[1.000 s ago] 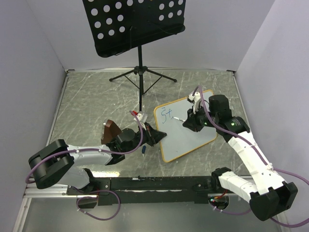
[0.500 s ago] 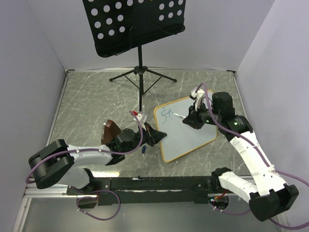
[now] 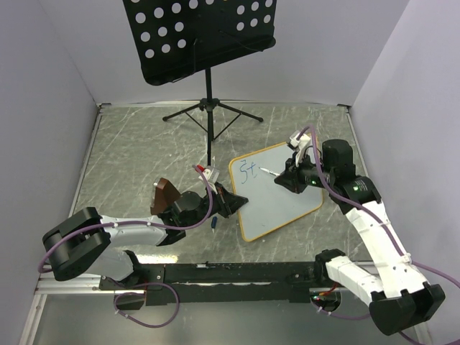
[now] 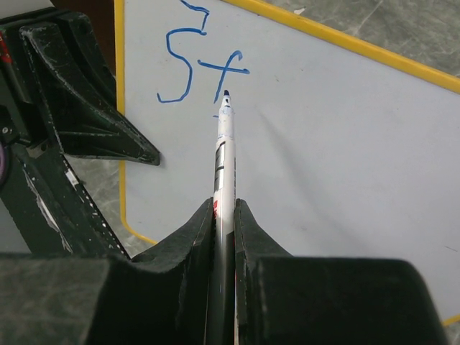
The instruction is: Write a sentence on the whiteboard
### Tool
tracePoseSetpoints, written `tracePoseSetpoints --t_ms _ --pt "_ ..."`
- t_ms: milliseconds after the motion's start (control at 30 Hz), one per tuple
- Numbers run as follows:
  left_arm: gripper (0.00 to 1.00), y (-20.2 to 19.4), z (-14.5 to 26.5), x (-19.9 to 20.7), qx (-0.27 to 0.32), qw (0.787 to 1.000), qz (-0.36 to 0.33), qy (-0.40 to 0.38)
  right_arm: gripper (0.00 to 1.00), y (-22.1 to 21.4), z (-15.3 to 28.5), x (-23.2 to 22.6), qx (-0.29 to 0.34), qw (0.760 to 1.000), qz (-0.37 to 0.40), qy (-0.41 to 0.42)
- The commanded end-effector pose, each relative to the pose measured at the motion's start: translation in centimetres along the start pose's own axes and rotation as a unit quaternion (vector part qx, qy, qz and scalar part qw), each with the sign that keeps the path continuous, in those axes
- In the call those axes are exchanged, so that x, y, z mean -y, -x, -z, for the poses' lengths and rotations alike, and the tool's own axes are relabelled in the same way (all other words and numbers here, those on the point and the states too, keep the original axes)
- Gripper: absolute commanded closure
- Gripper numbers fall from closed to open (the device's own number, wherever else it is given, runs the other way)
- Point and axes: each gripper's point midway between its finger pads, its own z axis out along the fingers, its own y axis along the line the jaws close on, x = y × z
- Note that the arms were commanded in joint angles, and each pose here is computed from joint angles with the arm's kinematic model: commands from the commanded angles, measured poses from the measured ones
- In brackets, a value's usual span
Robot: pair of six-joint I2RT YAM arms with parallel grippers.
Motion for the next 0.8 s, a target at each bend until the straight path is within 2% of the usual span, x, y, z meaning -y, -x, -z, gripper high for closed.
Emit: tracePoseSetpoints --t_ms 0,767 --pt "0.99 3.18 0.04 2.64 0.056 0.997 -0.012 -0.049 1.0 0.9 0.49 -0.52 0.029 0.999 0.031 0.012" --pt "0.99 3.26 -0.2 2.67 0.056 0.997 -0.012 -0.049 1.0 0.36 0.59 -0.37 0.034 0.999 0.03 0.012"
